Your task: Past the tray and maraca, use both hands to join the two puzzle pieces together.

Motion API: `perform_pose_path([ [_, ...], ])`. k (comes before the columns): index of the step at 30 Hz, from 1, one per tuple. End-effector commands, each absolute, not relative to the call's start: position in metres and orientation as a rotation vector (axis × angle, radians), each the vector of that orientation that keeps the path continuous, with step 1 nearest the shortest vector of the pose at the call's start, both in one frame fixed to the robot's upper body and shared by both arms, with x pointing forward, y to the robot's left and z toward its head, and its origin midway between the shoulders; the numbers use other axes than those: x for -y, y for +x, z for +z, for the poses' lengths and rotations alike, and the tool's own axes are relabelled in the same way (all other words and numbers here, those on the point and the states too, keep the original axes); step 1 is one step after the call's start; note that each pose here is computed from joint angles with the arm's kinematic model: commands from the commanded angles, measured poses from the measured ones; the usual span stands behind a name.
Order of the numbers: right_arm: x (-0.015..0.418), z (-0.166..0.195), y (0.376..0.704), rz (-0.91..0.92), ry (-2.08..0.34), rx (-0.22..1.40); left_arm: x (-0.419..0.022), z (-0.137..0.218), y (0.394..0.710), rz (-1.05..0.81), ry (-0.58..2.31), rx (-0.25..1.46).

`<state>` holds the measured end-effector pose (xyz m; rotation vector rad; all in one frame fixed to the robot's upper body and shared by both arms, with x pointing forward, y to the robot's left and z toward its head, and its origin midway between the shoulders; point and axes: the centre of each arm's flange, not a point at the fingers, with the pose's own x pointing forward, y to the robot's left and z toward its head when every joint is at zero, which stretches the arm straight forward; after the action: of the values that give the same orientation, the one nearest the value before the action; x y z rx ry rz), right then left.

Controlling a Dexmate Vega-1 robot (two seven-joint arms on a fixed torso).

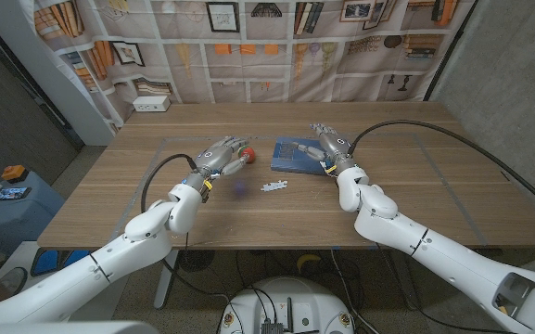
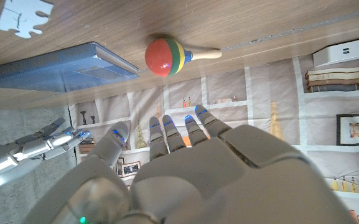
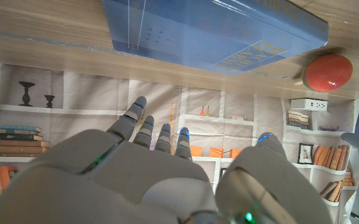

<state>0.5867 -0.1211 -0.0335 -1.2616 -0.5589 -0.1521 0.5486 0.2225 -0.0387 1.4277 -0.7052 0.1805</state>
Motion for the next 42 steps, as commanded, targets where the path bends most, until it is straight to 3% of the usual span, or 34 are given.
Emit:
perform_pose_path([
  [1,0.161,-0.019,0.597,-0.183,-1.231,0.545,-0.228,-0.029,0.558,0.201,1.237,0.73],
  [20,0.18,-0.007,0.608,-0.154,-1.148,0.547,-0.246,-0.016,0.583,0.16,1.016,0.751],
  [42,0.207,-0.003,0.626,-0.128,-0.979,0.544,-0.254,-0.029,0.607,0.195,0.748,0.725],
])
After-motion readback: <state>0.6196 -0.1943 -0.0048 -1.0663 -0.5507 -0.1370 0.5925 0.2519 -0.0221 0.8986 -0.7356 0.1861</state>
